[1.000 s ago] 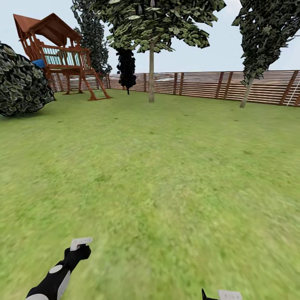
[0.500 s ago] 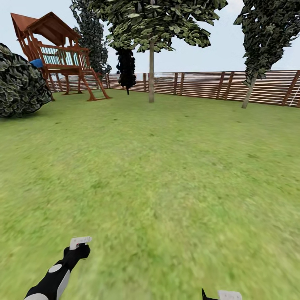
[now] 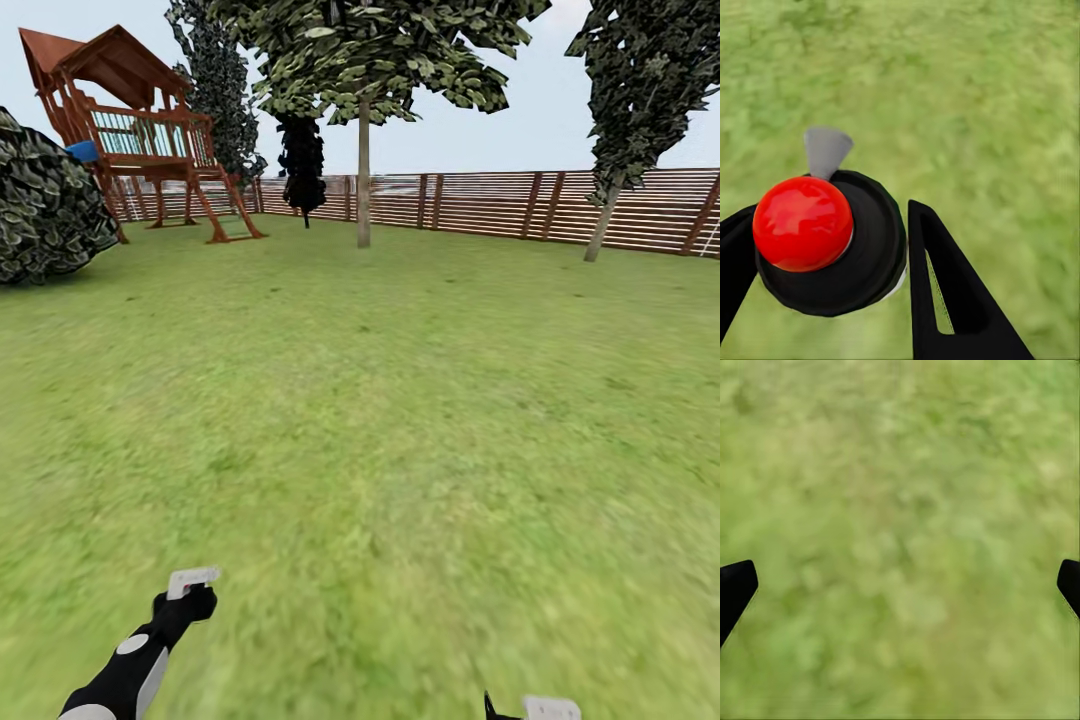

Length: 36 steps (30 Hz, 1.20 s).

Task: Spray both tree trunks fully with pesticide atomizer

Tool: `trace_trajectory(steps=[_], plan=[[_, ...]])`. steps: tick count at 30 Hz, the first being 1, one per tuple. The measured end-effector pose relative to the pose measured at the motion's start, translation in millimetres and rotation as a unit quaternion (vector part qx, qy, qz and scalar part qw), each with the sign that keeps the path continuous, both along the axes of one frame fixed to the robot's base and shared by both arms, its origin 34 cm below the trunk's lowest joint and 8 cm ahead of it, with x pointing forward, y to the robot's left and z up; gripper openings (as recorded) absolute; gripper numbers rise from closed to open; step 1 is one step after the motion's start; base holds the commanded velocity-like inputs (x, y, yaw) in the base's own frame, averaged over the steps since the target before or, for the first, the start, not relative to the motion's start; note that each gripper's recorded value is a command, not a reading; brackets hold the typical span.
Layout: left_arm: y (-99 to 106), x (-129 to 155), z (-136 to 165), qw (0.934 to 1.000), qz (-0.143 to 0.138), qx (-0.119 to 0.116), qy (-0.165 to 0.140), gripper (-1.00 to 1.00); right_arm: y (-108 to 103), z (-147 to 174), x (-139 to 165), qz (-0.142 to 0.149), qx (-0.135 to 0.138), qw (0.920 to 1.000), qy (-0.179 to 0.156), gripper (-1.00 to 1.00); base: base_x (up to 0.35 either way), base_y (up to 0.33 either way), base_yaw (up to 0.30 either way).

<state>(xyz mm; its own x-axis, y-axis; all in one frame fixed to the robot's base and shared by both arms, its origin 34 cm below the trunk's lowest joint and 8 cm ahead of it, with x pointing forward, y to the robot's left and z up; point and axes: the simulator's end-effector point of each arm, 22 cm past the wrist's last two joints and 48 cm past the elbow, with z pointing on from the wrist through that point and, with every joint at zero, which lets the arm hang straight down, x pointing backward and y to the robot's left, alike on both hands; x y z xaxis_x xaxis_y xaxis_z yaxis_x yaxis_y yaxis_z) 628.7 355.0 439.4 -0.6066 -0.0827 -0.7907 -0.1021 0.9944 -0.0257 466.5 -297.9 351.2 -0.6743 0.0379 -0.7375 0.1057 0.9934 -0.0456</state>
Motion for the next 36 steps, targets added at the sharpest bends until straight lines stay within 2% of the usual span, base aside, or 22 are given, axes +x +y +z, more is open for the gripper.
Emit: trace_trajectory(steps=[36], plan=[[1.6,3.7,4.3,1.0,0.0,0.002,-0.005,-1.0,0.0,0.0,0.0,0.0,0.0,1.0,0.0,1.0,0.338,0.0,0.0]])
